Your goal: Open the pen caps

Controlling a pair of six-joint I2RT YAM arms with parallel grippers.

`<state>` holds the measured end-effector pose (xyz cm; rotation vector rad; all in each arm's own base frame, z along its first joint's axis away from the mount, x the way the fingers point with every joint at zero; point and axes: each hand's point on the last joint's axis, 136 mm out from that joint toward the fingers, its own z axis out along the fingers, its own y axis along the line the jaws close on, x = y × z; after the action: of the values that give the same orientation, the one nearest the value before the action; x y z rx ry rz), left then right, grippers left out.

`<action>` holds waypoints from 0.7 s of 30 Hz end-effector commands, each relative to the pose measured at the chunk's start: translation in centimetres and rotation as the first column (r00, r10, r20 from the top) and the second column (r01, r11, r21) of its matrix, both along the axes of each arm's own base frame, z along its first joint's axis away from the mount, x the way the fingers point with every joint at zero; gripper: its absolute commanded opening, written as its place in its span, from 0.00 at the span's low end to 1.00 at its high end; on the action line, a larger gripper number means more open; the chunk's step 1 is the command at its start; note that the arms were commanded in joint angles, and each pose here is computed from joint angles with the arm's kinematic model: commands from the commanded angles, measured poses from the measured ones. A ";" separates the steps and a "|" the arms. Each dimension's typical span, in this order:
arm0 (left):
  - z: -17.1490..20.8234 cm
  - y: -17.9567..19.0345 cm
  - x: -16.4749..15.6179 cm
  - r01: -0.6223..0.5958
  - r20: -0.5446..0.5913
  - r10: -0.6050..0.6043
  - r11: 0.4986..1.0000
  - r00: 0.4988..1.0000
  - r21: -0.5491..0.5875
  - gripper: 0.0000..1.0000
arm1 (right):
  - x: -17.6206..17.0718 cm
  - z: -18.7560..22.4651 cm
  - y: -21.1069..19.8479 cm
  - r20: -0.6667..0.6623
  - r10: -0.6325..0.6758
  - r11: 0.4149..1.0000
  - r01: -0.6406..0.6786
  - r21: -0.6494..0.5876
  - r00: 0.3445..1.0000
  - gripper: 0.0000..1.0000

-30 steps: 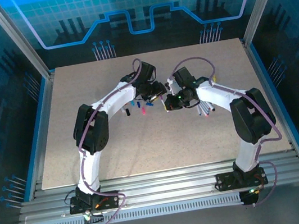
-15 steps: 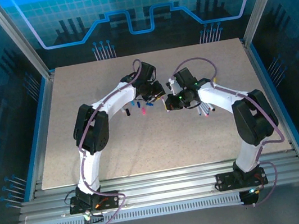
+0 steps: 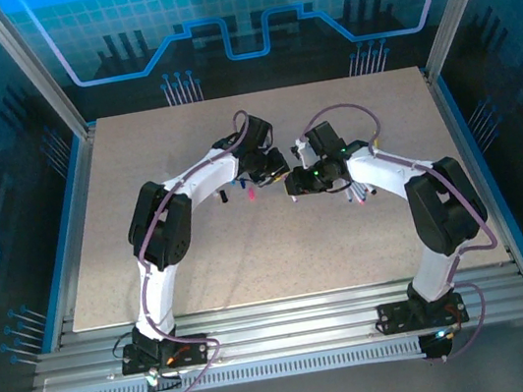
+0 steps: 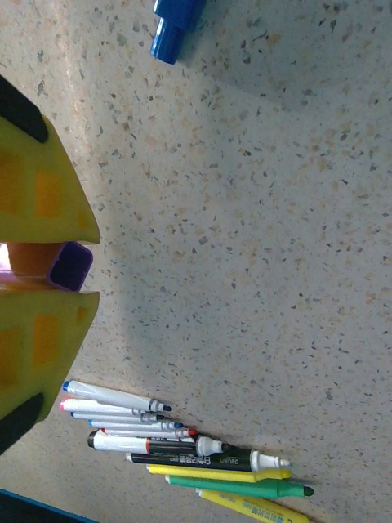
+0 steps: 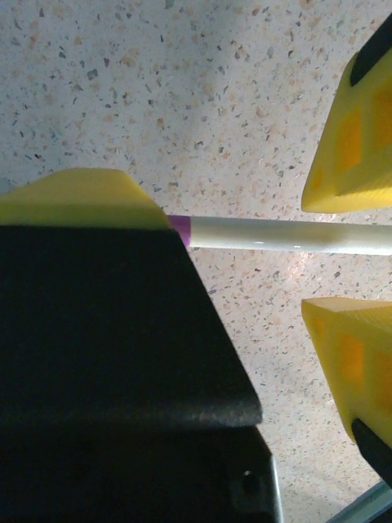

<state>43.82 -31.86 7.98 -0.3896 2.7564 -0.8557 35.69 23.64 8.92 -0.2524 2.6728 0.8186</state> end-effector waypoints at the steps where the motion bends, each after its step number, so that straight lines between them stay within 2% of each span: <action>1: 2.7 -0.8 -0.3 0.011 0.033 -0.009 0.998 0.999 -0.058 0.00 | -0.2 0.1 0.7 0.003 0.023 0.999 -0.023 0.025 1.000 0.33; 12: 3.7 -0.8 -0.1 0.008 0.046 -0.005 0.997 0.999 -0.074 0.00 | 0.0 -0.9 0.8 -0.017 0.027 1.000 -0.027 0.015 0.999 0.30; 13: 3.7 -0.8 -0.1 0.009 0.046 -0.006 0.997 0.999 -0.074 0.00 | 0.1 -1.0 0.8 -0.019 0.025 1.000 -0.025 0.013 0.999 0.26; 15: 3.7 -0.8 -0.2 0.012 0.045 -0.009 0.997 0.999 -0.073 0.00 | 0.2 -0.9 0.6 -0.015 0.012 1.000 -0.012 0.007 1.000 0.06; 16: 3.6 -0.8 -0.3 0.014 0.042 -0.011 0.998 0.999 -0.069 0.00 | 0.2 -0.8 0.6 -0.009 0.010 1.000 -0.010 0.011 1.000 0.00; 20: 3.0 -0.6 -0.4 0.014 0.030 -0.012 0.998 0.999 -0.056 0.00 | 0.3 0.6 0.6 0.036 0.000 0.999 -0.002 0.040 0.999 0.00; 21: 2.7 -0.6 -0.5 0.013 0.023 -0.012 0.999 1.000 -0.053 0.04 | 0.3 0.9 0.6 0.046 -0.001 0.999 -0.001 0.041 0.999 0.00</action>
<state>44.07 -32.10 9.17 -0.3753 2.7261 -0.8872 35.79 23.73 7.92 -0.2372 2.6822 0.8242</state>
